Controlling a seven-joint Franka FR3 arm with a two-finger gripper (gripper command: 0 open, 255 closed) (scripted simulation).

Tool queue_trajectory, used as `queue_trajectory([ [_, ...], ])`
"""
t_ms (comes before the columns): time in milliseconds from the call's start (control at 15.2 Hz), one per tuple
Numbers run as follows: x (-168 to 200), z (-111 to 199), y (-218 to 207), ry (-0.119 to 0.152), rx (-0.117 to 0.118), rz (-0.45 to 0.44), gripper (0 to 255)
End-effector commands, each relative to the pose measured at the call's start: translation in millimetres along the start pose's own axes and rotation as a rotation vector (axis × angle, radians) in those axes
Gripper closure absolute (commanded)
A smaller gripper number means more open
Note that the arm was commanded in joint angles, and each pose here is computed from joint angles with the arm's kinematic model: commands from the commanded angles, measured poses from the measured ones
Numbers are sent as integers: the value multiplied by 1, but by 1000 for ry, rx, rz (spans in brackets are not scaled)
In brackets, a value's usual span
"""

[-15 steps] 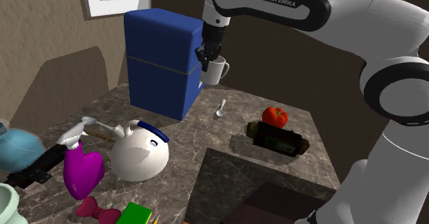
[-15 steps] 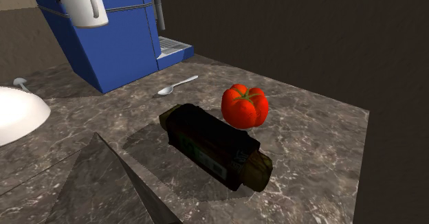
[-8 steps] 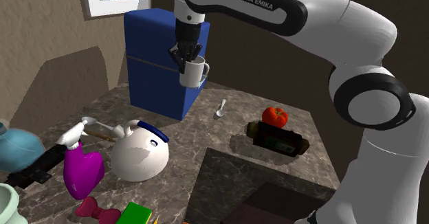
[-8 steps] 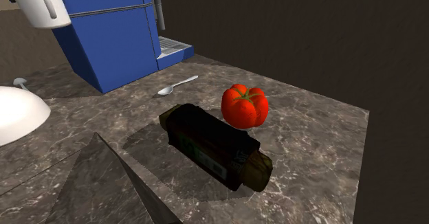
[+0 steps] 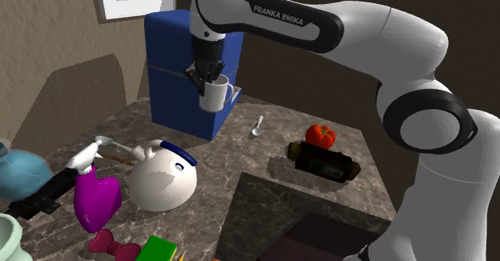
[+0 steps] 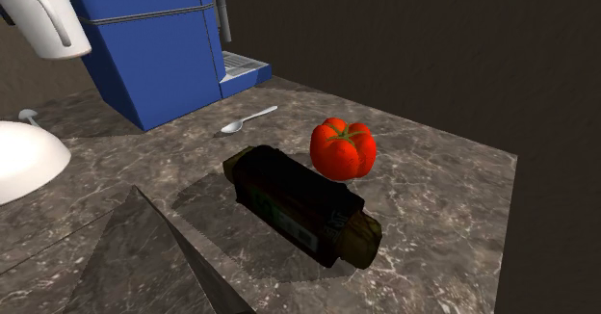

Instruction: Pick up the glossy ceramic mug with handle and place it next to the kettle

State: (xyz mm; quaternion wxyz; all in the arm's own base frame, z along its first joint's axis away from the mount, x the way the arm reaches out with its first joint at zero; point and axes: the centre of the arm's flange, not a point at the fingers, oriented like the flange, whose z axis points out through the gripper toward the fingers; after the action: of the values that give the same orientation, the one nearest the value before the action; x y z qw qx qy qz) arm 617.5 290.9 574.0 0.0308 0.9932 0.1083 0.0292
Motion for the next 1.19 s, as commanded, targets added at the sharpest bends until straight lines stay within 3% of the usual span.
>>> queue_trajectory([
  [0, 0, 10, -1, 1, 0, 0, 255],
  [1122, -5, 100, -7, 1, 0, 0, 255],
])
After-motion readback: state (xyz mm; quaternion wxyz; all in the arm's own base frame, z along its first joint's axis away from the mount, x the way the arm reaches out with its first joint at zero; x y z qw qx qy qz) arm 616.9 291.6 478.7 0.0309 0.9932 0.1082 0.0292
